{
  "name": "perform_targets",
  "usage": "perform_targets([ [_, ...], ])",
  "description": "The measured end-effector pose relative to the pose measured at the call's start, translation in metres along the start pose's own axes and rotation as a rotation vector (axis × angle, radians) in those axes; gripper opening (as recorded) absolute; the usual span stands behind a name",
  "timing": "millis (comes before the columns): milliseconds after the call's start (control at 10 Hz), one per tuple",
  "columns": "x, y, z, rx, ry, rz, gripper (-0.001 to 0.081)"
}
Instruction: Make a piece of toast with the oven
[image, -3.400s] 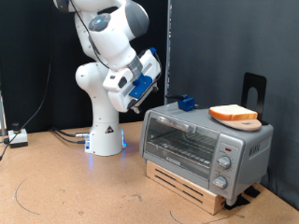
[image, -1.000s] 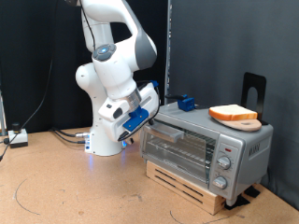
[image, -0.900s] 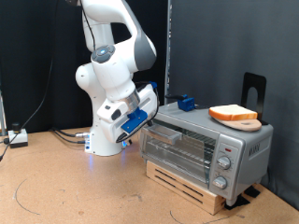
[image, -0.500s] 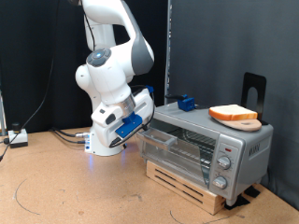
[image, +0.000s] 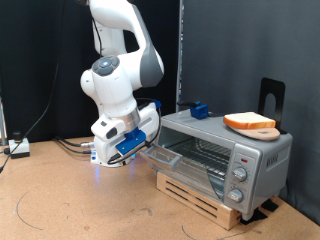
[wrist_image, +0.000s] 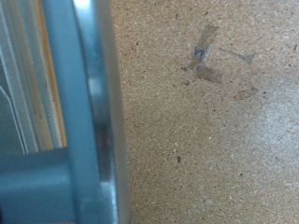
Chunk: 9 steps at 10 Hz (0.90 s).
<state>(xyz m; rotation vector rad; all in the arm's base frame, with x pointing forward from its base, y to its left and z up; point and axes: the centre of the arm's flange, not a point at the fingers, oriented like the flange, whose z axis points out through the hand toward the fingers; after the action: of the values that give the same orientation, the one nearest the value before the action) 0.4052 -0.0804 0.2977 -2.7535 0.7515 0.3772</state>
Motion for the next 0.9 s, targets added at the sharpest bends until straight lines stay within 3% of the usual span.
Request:
perform_targets([
  [500,0.009,-0.003,0.001,-0.014,0.030,-0.001,0.0807],
  [900,0.022,-0.009,0.003,-0.016,0.116,-0.008,0.0807],
])
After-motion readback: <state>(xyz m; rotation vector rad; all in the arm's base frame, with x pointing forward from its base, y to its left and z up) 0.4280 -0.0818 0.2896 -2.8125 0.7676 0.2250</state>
